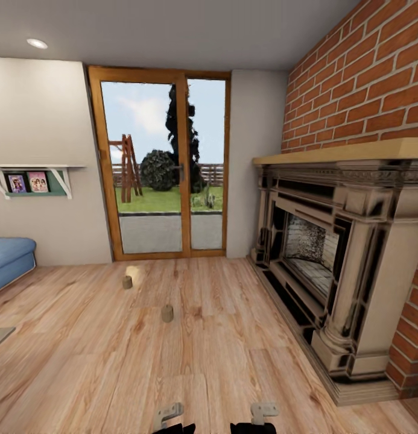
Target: Place each of the two pumpkins and all three candles from the living room inside a cabinet in the living room (use any cabinet), then make sure every cabinet is closed, and position the cauldron so it is next to a table in the living room.
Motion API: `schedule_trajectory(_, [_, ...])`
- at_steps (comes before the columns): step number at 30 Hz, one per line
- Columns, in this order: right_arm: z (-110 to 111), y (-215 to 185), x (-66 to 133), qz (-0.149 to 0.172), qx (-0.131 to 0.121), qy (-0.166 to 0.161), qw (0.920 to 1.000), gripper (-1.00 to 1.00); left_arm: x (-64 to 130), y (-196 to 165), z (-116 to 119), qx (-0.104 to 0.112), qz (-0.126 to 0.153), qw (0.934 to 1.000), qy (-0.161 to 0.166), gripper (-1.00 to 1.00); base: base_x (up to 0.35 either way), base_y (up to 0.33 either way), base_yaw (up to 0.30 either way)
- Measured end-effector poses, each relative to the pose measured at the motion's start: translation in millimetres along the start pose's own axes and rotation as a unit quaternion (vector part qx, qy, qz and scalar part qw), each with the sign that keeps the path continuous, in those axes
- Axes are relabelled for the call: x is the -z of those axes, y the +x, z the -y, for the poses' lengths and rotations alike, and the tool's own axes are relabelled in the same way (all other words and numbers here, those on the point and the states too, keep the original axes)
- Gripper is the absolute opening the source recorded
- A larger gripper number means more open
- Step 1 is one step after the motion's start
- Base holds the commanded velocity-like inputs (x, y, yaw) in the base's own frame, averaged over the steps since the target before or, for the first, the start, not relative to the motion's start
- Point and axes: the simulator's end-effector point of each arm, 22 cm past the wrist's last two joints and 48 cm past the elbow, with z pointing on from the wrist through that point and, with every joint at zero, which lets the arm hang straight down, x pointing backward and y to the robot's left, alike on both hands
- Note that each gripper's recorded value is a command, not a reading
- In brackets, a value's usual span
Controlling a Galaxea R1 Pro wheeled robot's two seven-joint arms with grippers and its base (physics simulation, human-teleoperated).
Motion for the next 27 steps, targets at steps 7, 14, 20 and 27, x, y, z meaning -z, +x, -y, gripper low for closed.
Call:
schedule_trajectory(7, [-3,3,0.0,-0.006,-0.002,-0.002,1.0000,1.00,1.4,-2,-7,-0.001,0.000,1.0000,-0.004,1.00,-0.002,0.000,-0.066])
schedule_trajectory(14, [-2,5,-0.5,-0.009,-0.002,-0.002,1.0000,1.00,1.0,-1,-8,0.000,-0.001,1.0000,-0.005,1.00,0.000,0.000,-0.254])
schedule_trajectory(20, [0,8,-1.3,-0.012,-0.002,0.000,0.9999,1.00,0.4,1,-9,0.001,-0.003,1.0000,-0.005,1.00,-0.097,0.000,-0.269])
schedule_trajectory(27, [0,12,-2.1,-0.016,-0.003,-0.001,0.9999,1.00,-0.3,3,-10,0.001,-0.005,1.0000,-0.006,1.00,-0.156,0.000,-0.260])
